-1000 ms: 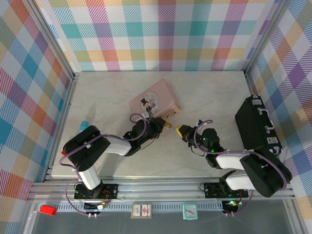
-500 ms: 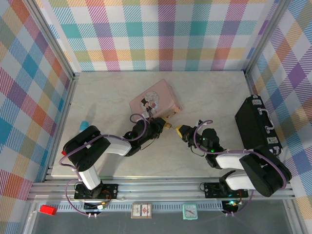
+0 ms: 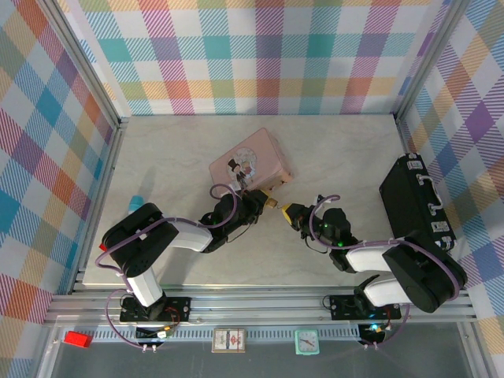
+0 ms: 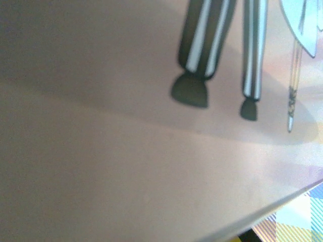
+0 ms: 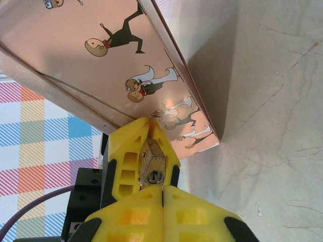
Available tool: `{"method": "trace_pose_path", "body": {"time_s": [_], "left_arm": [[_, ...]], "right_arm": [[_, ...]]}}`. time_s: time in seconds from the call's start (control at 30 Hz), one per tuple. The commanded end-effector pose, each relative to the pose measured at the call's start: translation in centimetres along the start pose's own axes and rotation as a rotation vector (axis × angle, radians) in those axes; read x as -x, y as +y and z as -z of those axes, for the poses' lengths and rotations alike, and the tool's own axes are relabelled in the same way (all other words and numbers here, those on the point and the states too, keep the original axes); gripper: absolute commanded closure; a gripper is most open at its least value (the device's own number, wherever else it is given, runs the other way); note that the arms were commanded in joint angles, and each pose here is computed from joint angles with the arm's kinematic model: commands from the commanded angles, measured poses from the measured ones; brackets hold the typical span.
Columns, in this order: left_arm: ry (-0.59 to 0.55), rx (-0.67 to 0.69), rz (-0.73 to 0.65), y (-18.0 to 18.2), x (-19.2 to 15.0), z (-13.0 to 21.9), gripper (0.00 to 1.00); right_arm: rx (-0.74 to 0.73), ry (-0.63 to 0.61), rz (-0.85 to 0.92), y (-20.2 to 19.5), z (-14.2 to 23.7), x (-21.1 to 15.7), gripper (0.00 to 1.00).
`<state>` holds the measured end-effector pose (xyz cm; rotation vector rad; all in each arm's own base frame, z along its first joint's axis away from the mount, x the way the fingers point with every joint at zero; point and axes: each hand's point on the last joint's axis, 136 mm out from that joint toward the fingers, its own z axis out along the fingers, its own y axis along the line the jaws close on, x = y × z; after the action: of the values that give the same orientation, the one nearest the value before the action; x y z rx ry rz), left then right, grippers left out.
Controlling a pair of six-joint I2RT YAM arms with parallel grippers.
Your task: Unlock the padlock with the key
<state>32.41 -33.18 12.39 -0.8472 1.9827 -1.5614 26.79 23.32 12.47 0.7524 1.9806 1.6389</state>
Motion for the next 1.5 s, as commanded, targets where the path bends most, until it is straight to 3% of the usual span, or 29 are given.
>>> {"method": "trace_pose_path", "body": {"time_s": [0.0, 0.73, 1.0, 1.47], "left_arm": [[0.086, -0.071, 0.098, -2.3, -2.2, 0.1, 0.95], [0.169, -0.039, 0.015, -3.0, -4.2, 0.2, 0.95], [0.195, 0.014, -0.038, -2.7, -4.7, 0.3, 0.95], [0.226, 0.011, -0.063, -3.3, -5.2, 0.1, 0.95]], "right_arm": [[0.056, 0.02, 0.002, 1.8, -0.5, -0.4, 1.0], [0.048, 0.156, 0.115, 2.4, -2.6, -1.7, 1.0], [-0.038, 0.189, 0.228, 1.8, -2.1, -0.7, 0.84], [-0.029, 0.191, 0.257, 2.4, -1.9, 0.6, 0.86]]}}
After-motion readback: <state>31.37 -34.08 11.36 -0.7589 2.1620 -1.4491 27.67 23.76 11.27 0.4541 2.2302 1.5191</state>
